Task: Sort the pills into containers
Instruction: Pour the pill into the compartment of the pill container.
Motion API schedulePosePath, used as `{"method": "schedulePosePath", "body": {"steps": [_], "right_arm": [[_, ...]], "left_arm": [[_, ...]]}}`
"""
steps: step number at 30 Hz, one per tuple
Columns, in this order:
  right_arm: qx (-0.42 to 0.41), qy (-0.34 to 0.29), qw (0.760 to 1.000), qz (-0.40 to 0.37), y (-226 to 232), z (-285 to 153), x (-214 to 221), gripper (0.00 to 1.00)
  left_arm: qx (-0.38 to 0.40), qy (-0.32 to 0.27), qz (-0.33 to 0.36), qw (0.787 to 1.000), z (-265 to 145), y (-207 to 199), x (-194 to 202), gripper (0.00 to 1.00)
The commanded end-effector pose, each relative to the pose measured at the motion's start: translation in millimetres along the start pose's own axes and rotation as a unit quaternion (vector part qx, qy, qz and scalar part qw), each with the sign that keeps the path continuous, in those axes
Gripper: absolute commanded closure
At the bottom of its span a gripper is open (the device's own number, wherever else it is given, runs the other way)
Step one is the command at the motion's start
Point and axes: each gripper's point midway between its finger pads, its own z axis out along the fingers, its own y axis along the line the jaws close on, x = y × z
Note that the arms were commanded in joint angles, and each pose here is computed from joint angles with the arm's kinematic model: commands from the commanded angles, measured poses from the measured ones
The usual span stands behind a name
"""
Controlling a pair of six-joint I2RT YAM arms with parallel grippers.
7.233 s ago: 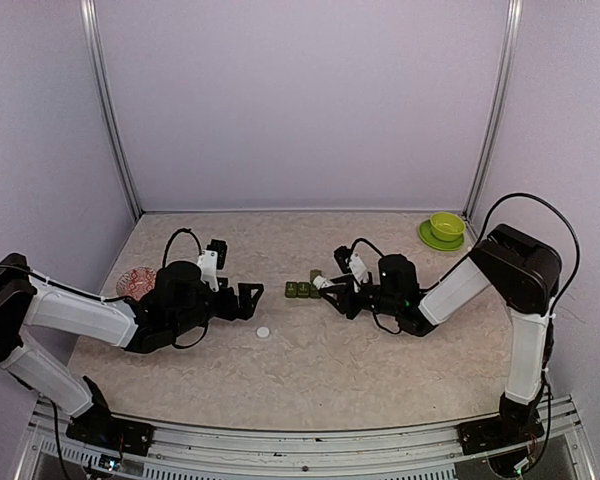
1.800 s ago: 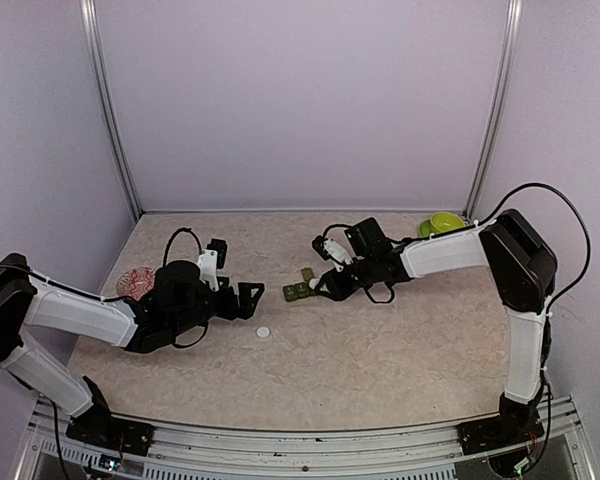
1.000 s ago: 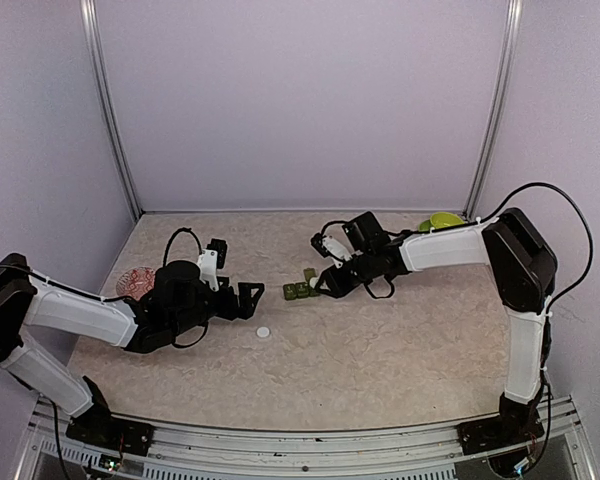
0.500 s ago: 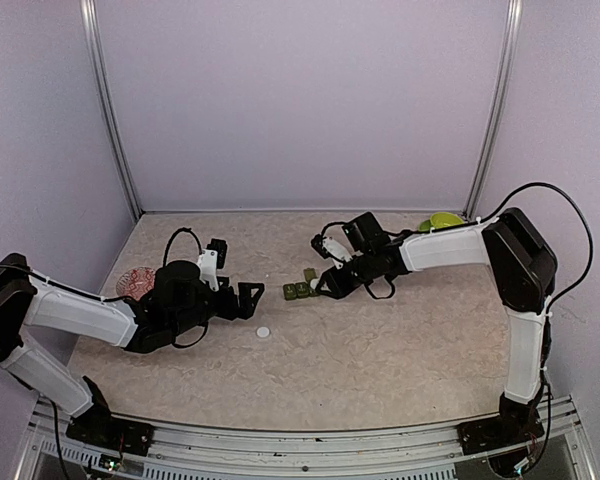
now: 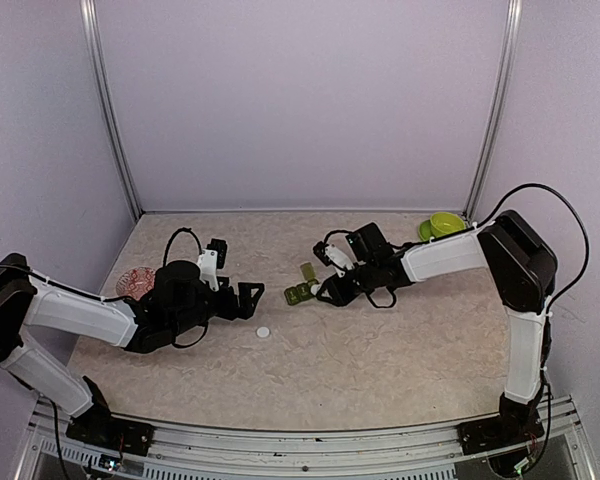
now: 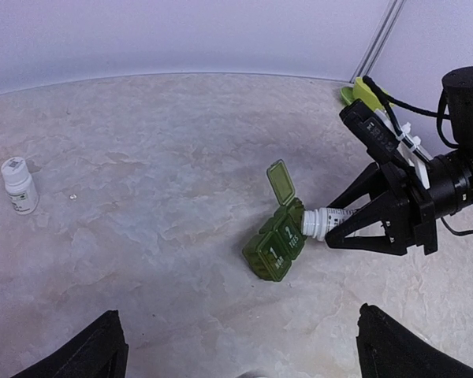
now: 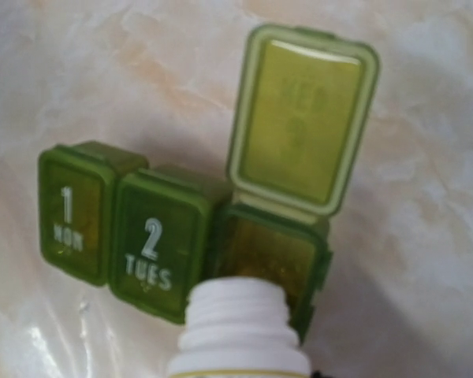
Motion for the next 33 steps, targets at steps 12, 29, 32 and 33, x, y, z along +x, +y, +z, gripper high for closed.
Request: {"method": "schedulePosePath", "body": {"steps": [12, 29, 32, 33], "right_arm": [[-0.009, -0.065, 0.998, -0.017, 5.7, -22.9, -24.7, 0.76], [-0.010, -0.119, 0.992, -0.034, 10.4, -36.3, -26.6, 0.76], [-0.015, -0.136, 0.990, -0.039, 12.8, -39.5, -27.3, 0.76], [-0.017, -0.141, 0.989, -0.040, 13.6, -40.3, -27.3, 0.76]], "left_arm": [[0.001, -0.009, -0.003, 1.000, -0.8, 1.3, -3.3, 0.01], [-0.001, -0.009, -0.001, 1.000, -1.3, 2.2, -3.8, 0.01], [-0.001, -0.009, -0.001, 1.000, -1.1, 2.3, -3.7, 0.01], [-0.002, -0.008, 0.000, 1.000, -1.0, 2.5, -3.2, 0.01]]}}
